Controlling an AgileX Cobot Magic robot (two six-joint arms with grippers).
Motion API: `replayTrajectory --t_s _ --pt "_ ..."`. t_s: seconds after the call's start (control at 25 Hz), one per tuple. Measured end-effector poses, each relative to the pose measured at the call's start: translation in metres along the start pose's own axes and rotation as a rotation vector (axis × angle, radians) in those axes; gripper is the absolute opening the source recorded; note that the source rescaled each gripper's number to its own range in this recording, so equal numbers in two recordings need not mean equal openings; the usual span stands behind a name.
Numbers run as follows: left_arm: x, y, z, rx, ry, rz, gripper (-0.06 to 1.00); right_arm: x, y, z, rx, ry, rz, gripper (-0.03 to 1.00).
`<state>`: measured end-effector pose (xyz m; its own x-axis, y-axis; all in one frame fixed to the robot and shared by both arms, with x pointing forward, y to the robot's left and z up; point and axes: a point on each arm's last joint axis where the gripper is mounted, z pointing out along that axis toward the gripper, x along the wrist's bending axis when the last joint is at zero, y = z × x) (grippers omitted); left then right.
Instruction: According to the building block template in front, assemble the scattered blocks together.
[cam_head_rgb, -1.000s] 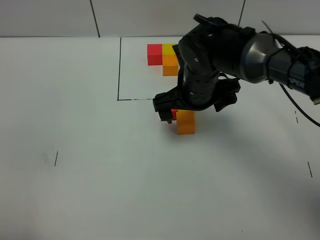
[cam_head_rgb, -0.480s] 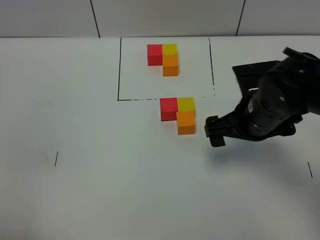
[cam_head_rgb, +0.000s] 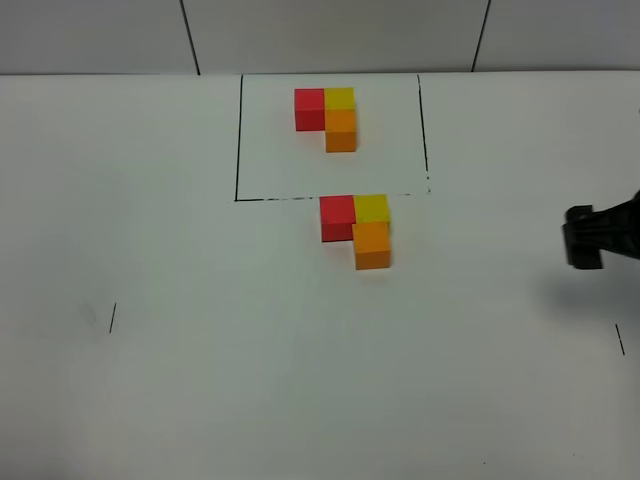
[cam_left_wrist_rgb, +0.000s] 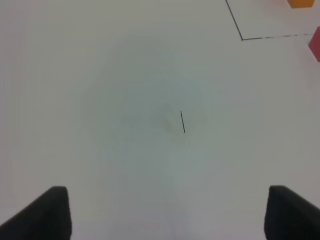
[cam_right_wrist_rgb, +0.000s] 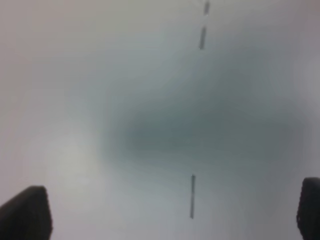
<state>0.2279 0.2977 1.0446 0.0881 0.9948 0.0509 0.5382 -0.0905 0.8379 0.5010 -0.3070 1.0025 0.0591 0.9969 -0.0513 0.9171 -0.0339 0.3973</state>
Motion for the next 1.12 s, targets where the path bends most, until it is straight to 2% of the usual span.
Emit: replayTrajectory --t_s 0.12,0.44,0.64,0.76,1.12 --pt "0.000 0.000 0.000 0.000 0.000 0.000 0.74 -0.015 -0.007 -0.009 -0.012 -0.017 0.037 1.00" --pt "0.000 0.000 0.000 0.000 0.000 0.000 0.74 -0.018 -0.035 -0.074 -0.079 -0.021 0.061 1.00" --pt "0.000 0.000 0.000 0.000 0.000 0.000 0.74 -0.018 -0.076 -0.105 -0.117 -0.019 0.074 1.00" --pt "0.000 0.000 0.000 0.000 0.000 0.000 0.74 -0.017 -0.105 -0.119 -0.182 -0.006 0.082 1.00" --pt "0.000 0.000 0.000 0.000 0.000 0.000 0.74 -0.009 -0.163 -0.136 -0.320 0.059 0.031 1.00"
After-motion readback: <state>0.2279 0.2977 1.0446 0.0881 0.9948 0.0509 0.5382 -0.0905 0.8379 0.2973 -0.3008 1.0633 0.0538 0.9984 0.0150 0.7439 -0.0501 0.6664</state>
